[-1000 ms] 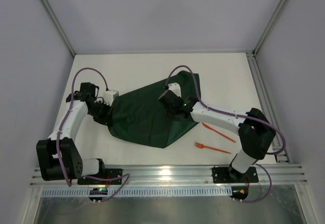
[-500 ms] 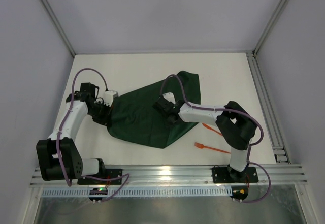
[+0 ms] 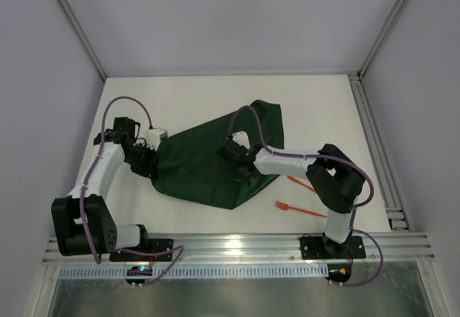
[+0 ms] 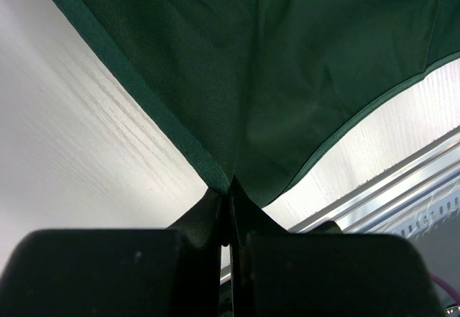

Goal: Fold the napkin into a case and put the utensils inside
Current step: Pick up the crumpled napkin from the center of the board.

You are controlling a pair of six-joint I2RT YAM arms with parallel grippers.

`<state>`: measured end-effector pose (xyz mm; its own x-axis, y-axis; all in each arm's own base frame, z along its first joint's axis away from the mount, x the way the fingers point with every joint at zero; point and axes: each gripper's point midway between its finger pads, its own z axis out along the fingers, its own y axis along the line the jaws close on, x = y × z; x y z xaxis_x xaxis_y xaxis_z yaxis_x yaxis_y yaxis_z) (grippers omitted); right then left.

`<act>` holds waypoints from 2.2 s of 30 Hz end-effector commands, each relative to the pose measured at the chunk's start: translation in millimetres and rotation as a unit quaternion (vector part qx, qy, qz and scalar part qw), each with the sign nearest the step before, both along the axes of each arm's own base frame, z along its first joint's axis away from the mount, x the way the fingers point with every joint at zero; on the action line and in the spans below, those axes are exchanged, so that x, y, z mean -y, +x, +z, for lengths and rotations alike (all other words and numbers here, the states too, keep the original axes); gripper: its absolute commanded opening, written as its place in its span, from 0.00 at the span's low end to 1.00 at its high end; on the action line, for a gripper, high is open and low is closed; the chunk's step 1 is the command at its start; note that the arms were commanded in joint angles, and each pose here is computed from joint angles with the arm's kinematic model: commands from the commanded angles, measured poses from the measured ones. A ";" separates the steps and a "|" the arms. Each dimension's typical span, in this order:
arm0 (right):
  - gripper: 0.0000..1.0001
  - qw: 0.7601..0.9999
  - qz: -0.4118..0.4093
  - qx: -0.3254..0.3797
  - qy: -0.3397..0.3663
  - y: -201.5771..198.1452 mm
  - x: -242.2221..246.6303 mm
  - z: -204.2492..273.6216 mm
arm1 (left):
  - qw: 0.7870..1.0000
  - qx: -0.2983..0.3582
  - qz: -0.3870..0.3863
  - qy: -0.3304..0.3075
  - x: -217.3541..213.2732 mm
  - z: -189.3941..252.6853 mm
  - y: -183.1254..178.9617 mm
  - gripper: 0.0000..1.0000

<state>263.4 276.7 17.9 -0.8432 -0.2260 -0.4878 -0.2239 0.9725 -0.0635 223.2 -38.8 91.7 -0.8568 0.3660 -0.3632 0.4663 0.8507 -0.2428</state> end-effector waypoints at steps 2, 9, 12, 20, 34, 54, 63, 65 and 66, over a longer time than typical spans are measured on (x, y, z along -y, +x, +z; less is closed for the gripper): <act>0.04 1.000 -0.023 0.016 -0.008 -1.3 18.4 8.1 | 1.000 0.002 0.004 0.005 -2.2 1.0 -1.0 0.00; 0.04 0.999 -0.017 0.034 0.010 -0.2 20.3 28.2 | 1.000 0.006 0.004 0.005 -2.3 3.9 1.9 0.00; 0.04 0.999 -0.005 0.028 0.024 -4.5 17.1 30.1 | 1.000 0.002 0.005 0.005 -2.5 2.0 0.6 0.00; 0.11 1.000 -0.025 0.001 0.016 -19.1 32.8 5.3 | 1.000 0.002 0.003 0.007 -2.8 0.9 -0.6 0.00; 0.32 0.999 -0.041 -0.008 0.005 -22.4 41.1 -1.8 | 1.000 0.003 -0.001 0.004 -1.8 1.9 -3.0 0.00; 0.04 0.980 -0.021 0.175 0.092 18.2 44.6 192.0 | 0.996 0.083 -0.004 -0.017 0.9 110.4 12.2 0.00; 0.04 0.963 0.019 0.223 0.147 -9.6 68.3 286.5 | 0.984 0.179 0.010 0.015 -6.6 199.2 -3.7 0.00; 0.04 0.965 0.025 0.205 0.161 -22.3 70.6 282.3 | 0.982 0.187 0.016 0.031 -11.3 214.3 -15.8 0.00; 0.04 0.970 0.027 0.184 0.157 -30.7 73.8 268.5 | 0.982 0.185 0.015 0.037 -12.7 216.5 -20.6 0.00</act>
